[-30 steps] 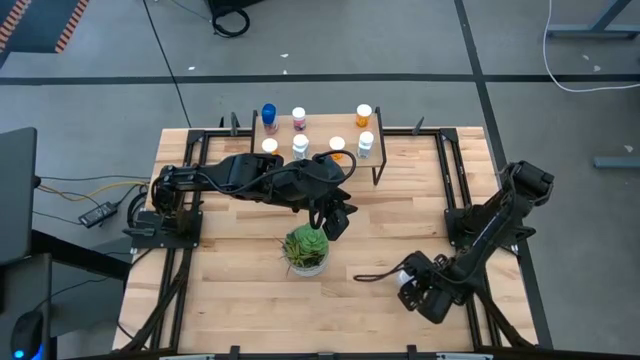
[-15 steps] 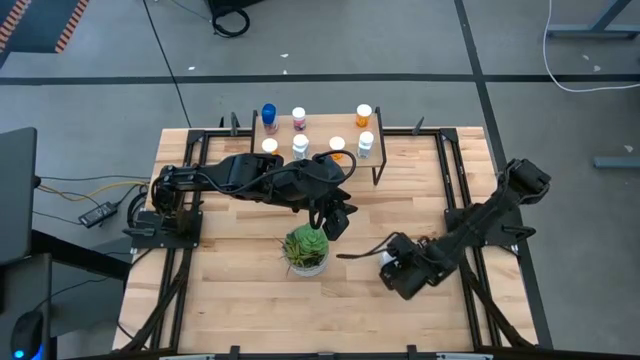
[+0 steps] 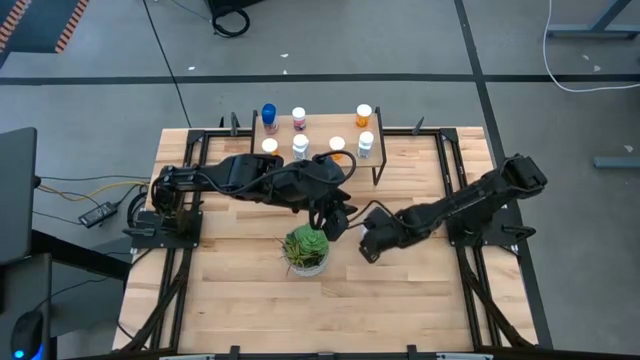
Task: Pick and place medicine bottles onto shelf by color
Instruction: Put the white pill bottle on the shelf
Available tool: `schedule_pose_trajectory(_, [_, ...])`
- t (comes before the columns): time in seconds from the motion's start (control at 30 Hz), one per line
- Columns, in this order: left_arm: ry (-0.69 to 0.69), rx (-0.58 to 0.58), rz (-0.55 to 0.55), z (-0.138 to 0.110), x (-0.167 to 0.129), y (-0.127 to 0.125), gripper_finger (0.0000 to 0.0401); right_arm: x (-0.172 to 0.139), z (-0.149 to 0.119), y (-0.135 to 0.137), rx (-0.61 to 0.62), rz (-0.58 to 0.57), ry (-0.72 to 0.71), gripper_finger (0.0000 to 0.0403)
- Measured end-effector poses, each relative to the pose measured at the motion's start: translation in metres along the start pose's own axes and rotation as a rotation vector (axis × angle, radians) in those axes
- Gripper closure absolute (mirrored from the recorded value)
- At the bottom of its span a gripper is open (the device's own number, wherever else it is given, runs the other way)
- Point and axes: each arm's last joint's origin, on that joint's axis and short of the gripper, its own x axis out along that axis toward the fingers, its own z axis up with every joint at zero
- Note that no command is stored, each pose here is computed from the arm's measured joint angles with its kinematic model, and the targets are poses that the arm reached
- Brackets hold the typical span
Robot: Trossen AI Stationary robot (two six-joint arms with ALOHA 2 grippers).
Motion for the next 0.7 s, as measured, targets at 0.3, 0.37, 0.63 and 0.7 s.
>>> schedule_pose_trajectory(0.3, [0.008,0.013,-0.018,-0.005,-0.002,-0.007,0.0228,0.003,0.01,-0.002,-0.04,0.032,0.011,0.0166])
schedule_pose_trajectory(0.37, [0.01,0.015,-0.021,-0.005,-0.002,-0.009,0.0228,0.003,0.009,-0.001,-0.046,0.041,0.025,0.0161])
schedule_pose_trajectory(0.63, [0.01,0.016,-0.021,-0.006,-0.002,-0.009,0.0228,-0.004,-0.007,0.007,-0.059,0.09,0.082,0.0115])
schedule_pose_trajectory(0.7, [0.009,0.015,-0.02,-0.005,-0.002,-0.008,0.0228,-0.007,-0.011,0.009,-0.049,0.102,0.083,0.0101])
